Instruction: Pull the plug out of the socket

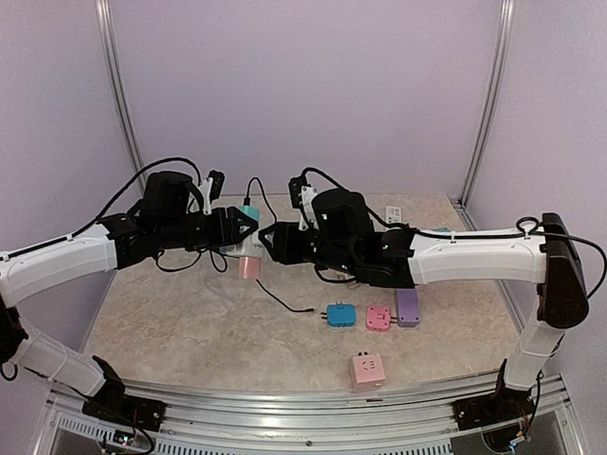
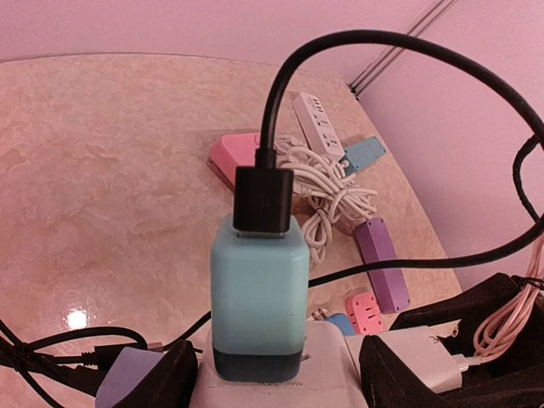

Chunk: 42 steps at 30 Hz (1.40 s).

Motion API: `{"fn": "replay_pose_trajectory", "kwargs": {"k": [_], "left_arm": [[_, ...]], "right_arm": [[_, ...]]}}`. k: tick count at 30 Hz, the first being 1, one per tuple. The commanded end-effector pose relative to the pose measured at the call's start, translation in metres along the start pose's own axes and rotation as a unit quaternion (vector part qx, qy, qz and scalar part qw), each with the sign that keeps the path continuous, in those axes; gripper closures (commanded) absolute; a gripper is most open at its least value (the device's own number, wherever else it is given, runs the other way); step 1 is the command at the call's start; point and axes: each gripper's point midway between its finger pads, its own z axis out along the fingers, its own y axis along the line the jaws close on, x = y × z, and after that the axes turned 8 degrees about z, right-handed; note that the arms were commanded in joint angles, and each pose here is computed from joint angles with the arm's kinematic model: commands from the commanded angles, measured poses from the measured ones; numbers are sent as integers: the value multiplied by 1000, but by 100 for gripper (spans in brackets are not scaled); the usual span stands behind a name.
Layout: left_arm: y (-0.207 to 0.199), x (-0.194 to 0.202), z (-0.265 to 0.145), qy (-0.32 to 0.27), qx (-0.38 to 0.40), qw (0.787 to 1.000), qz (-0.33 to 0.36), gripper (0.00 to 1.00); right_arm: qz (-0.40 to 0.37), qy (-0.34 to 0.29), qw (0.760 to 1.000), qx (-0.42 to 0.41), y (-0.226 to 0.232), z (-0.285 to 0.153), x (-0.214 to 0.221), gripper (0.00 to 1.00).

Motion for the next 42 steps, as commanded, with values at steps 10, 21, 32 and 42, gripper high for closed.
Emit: {"fn": "replay_pose_trajectory", "kwargs": {"k": [10, 21, 32, 42], "left_arm": [[-19, -33, -7, -36, 50, 998, 2, 74], [-36, -38, -13, -45, 94, 994, 24, 74], [-30, -36, -9, -38, 77, 996, 17, 74], [-18, -34, -6, -31, 46, 998, 9, 75]], "right_arm": [[-58, -9, 996, 60, 0, -12, -1, 100], [5, 18, 996, -82, 16, -19, -3, 100], [-17, 15, 999, -34, 5, -14, 1, 100], [-95, -3, 992, 77, 1, -14, 2, 100]]}}
